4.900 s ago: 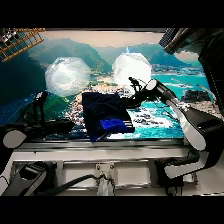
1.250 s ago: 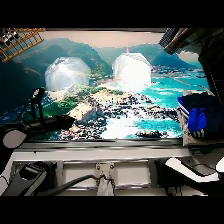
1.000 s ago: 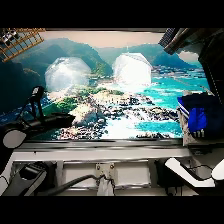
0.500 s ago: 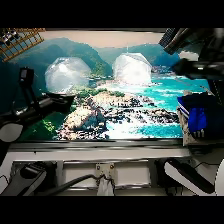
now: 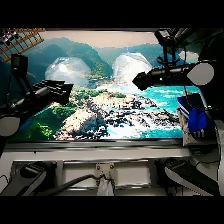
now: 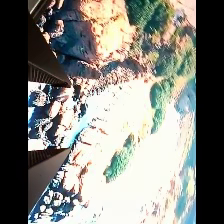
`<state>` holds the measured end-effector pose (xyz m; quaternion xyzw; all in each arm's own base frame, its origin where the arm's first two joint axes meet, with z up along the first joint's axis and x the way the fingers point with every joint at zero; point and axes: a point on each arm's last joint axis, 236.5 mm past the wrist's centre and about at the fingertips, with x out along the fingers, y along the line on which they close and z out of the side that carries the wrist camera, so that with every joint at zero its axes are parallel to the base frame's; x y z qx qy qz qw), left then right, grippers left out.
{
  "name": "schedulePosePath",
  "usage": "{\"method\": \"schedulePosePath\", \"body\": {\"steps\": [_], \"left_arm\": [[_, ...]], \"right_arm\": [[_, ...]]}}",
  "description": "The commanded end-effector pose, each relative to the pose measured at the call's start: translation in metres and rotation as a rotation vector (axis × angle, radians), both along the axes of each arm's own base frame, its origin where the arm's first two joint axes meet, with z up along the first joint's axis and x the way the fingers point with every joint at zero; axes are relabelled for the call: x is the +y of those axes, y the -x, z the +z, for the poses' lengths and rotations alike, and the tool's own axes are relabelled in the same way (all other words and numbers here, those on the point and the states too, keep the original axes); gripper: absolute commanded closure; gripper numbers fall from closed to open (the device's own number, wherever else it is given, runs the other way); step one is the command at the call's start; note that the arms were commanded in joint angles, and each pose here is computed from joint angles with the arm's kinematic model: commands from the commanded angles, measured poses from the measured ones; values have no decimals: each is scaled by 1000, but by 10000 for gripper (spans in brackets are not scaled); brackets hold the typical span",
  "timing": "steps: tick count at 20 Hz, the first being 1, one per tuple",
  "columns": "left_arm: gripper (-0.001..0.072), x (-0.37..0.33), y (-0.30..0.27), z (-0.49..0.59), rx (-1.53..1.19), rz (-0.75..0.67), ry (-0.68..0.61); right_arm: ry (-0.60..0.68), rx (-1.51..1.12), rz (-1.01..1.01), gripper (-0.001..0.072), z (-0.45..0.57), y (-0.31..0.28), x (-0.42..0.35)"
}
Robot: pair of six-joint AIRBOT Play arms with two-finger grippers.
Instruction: Fold the clothes and pants, and hang the long-sleeved shirts on hangers.
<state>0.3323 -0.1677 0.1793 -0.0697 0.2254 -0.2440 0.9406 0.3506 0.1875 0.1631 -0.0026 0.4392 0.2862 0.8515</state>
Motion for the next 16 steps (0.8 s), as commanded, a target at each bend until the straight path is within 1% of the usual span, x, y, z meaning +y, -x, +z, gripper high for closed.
{"method": "schedulePosePath", "body": {"steps": [1,16], "left_arm": [[307,0,-1,2,-8,2,-1],[307,0,-1,2,-8,2,-1]], "right_arm": [[3,-1,31,273,0,6,10],[-1,-10,27,273,2,4,10]]}}
